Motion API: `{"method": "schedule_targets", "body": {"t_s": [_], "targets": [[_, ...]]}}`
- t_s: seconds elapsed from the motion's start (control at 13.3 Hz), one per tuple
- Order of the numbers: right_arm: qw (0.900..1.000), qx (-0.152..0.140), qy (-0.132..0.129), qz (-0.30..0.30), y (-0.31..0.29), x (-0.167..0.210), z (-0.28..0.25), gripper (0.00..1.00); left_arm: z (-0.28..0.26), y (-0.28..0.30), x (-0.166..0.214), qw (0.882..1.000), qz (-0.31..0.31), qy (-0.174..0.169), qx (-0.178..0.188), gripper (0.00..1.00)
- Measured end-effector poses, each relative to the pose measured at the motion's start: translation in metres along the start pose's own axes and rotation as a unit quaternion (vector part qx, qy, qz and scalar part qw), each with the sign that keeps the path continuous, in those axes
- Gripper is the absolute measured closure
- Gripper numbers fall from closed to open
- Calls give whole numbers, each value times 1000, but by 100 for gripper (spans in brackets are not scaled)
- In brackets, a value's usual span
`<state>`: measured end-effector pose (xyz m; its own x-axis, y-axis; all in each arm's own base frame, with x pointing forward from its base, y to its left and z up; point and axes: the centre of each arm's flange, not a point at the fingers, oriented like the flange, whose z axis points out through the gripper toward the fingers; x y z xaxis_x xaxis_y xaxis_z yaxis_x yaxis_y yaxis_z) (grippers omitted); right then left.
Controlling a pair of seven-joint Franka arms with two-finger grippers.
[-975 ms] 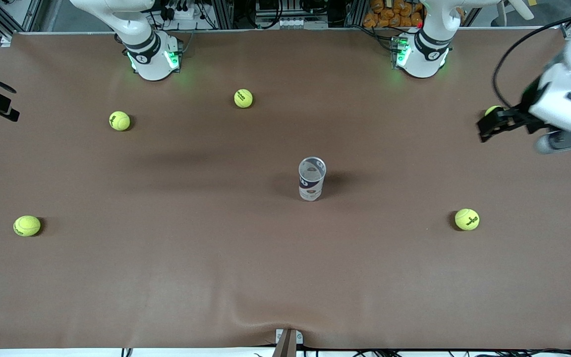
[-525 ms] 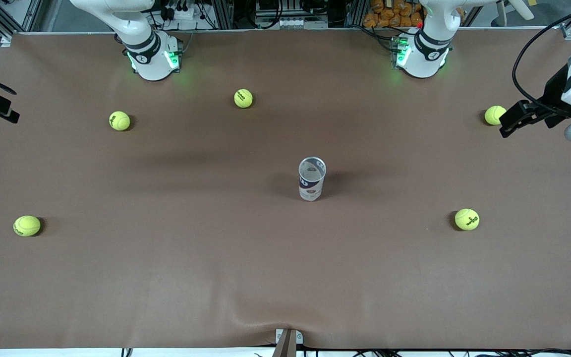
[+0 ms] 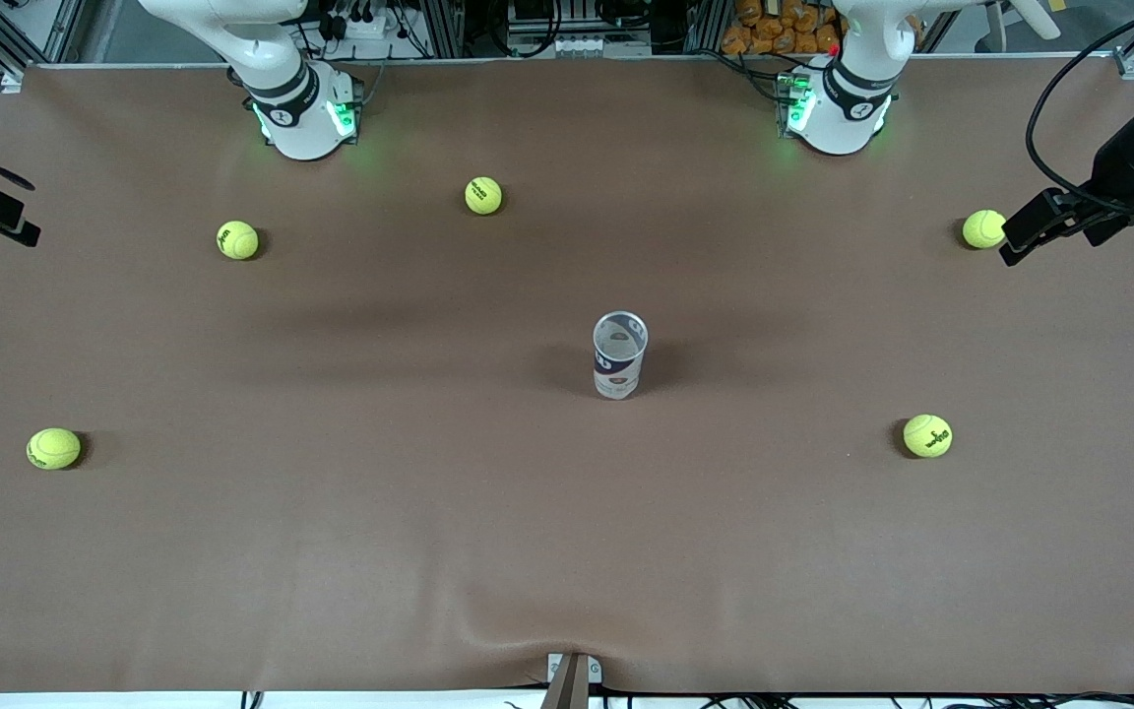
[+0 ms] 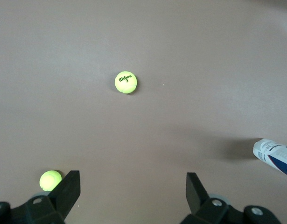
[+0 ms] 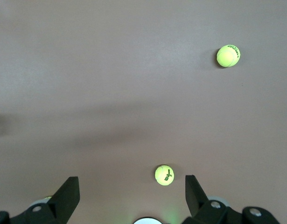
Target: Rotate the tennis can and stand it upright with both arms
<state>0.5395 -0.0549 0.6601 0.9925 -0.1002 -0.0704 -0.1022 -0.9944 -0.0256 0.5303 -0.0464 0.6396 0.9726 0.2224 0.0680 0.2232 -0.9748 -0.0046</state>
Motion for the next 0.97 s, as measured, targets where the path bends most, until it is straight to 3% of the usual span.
{"method": "schedule_targets", "body": {"t_s": [0.97], "targets": [[1000,0,0,0,0,0,0,0,-2,-1,-4,1000,2,-16,4,0]]}}
